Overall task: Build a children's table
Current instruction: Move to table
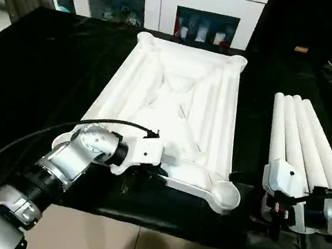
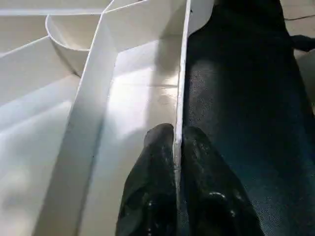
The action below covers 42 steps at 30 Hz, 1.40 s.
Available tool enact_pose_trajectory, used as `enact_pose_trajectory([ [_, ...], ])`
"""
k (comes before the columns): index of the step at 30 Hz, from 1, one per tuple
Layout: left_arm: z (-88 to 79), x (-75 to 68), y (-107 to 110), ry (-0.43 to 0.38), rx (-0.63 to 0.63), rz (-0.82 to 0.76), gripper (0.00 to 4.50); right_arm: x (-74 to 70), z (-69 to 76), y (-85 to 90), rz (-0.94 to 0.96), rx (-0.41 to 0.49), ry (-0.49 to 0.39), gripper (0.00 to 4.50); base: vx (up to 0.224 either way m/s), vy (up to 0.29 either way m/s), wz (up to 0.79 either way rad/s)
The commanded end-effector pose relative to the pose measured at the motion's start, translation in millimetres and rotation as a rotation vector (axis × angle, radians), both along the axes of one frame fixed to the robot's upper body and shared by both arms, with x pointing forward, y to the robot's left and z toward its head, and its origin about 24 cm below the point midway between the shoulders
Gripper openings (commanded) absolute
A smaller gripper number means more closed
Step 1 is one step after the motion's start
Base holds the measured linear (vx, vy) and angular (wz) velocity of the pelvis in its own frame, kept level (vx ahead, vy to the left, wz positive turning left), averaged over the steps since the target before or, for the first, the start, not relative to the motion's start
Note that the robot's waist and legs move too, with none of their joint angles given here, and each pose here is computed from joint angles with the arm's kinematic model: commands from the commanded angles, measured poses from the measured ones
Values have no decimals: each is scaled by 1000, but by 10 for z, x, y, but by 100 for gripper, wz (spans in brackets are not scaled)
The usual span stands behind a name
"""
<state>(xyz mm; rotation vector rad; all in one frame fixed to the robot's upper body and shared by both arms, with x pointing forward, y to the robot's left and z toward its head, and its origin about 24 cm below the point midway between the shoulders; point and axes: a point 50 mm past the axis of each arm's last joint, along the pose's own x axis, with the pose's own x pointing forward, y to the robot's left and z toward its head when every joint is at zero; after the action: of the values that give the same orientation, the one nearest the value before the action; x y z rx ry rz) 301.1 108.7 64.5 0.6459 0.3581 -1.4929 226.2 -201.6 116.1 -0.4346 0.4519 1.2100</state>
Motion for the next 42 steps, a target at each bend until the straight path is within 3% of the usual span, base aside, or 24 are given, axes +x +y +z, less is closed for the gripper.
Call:
enact_pose_trajectory([
  [1, -12, 27, 63, -22, 39, 35, 16, -22, 3, 11, 14, -15, -13, 450, 0, 0, 0],
  [21, -41, 7, 571, -118, 43, 214, 5, 33, -12, -1, 10, -30, -28, 450, 0, 0, 0],
  [36, -6, 55, 646, -183, 18, 229, 5, 61, -13, -16, 8, -49, -45, 450, 0, 0, 0],
  [39, 23, 65, 647, -231, 15, 229, 5, 64, -13, -19, 3, -49, -51, 450, 0, 0, 0],
  [40, 39, 68, 643, -223, -1, 231, 5, 68, -11, -20, -3, -46, -53, 450, 0, 0, 0],
  [42, 121, 77, 621, -167, -87, 237, 47, 90, 1, -21, -28, -33, -63, 450, 0, 0, 0],
])
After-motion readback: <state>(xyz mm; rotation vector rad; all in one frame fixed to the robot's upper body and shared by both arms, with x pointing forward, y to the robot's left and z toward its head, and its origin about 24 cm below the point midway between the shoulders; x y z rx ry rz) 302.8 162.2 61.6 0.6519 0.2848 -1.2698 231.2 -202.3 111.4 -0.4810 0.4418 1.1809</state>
